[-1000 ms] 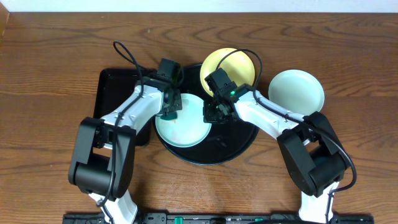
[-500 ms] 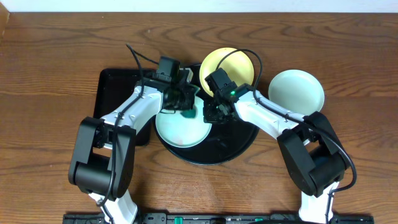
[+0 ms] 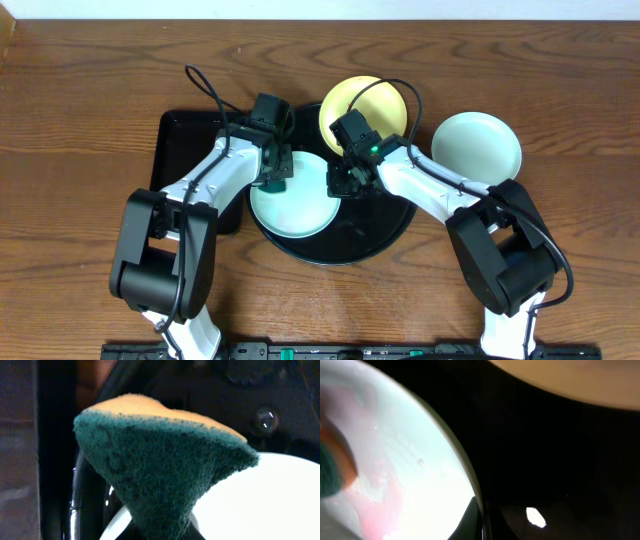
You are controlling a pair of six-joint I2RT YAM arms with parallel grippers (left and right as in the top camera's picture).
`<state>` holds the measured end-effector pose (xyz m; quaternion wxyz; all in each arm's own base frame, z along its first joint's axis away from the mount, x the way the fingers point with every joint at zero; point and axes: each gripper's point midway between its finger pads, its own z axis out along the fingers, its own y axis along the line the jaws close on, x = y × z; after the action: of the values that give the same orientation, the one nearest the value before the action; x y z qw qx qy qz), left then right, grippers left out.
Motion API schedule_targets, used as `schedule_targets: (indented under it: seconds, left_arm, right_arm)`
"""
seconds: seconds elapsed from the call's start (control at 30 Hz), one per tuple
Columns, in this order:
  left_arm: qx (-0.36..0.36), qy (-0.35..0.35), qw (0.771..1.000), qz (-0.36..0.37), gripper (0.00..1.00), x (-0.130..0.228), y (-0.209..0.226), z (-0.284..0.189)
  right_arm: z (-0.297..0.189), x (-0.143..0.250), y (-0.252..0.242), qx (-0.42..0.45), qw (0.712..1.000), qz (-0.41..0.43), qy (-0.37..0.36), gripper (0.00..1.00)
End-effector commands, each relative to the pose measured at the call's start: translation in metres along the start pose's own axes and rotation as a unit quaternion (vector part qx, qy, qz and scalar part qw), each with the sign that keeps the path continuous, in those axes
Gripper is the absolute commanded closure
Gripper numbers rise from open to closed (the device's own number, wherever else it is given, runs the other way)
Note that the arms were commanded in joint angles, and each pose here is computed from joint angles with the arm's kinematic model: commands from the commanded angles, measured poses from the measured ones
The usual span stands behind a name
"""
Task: Clean dirty plates on tray and stack at the side
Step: 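Scrub the second green plate with the sponge while the right gripper holds it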
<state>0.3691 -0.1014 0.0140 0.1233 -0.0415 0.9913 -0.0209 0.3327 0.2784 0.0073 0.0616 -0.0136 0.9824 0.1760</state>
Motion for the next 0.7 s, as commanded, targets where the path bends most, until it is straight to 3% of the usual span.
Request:
schedule_targets:
  seconds: [0.0,0.13,0.3,0.4,0.47,0.57,0.67]
  left_arm:
    - [0.096,0.072,0.992,0.027,0.92,0.032,-0.028,0.001]
    - [0.233,0.083,0.965,0.081,0.92,0.038,-0.072,-0.015]
    - [0.231,0.028,0.968,0.093,0.92,0.013,-0.076,-0.012]
    - [0.154,-0.027,0.985,0.078,0.92,-0.013,-0.055,-0.003]
    - [0.062,-0.063,0.996,0.032,0.92,-0.030,-0.024,0.003]
    - [-0.074,-0.107,0.990,-0.057,0.92,-0.043,0.026,0.000]
    - [-0.103,-0.100,0.986,-0.079,0.92,-0.037,0.037,-0.001]
  right_arm:
    - [0.002,-0.003,0.001,-0.002,1.000,-0.003,-0.001,0.99]
    - [0.002,-0.004,0.002,-0.003,1.000,-0.003,-0.002,0.99]
    - [0.002,-0.004,0.002,-0.003,1.000,-0.003,-0.002,0.99]
    - [0.002,-0.004,0.002,-0.002,1.000,-0.003,-0.002,0.99]
    - [0.002,-0.004,0.002,-0.002,1.000,-0.003,-0.002,0.99]
    - [0.002,-0.004,0.002,-0.002,1.000,-0.003,-0.002,0.99]
    - [0.002,-0.004,0.002,-0.002,1.000,-0.003,-0.002,0.99]
